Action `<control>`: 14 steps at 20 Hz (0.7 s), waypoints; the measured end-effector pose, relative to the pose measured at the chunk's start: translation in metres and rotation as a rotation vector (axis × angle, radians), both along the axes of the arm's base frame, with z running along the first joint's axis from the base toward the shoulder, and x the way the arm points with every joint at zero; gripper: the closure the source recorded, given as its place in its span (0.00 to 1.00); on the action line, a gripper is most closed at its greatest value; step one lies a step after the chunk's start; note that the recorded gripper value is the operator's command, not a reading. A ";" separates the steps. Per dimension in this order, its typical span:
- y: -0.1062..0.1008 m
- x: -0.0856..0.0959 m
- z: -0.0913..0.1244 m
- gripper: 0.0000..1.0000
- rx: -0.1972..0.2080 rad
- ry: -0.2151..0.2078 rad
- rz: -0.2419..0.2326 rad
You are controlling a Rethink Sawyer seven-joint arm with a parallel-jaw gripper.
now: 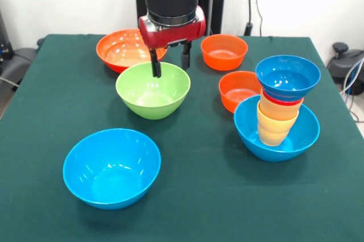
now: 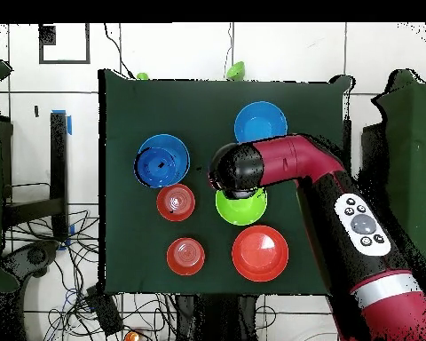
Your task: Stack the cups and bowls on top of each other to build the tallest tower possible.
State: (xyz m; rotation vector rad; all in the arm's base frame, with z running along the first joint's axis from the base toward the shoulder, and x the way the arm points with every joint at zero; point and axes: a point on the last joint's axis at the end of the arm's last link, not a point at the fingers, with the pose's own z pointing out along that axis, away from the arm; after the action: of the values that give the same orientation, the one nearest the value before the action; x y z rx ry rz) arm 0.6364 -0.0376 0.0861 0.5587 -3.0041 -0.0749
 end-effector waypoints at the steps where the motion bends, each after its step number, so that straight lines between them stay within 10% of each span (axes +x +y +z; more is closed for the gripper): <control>1: 0.000 -0.003 0.000 0.00 0.001 0.003 0.002; 8: -0.004 -0.030 0.004 0.00 0.031 -0.023 0.011; 14: -0.007 -0.045 0.040 0.00 0.058 -0.128 0.021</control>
State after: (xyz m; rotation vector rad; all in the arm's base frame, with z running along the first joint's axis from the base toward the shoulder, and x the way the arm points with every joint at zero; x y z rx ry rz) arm 0.5914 -0.0446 0.1266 0.6238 -3.1284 -0.1300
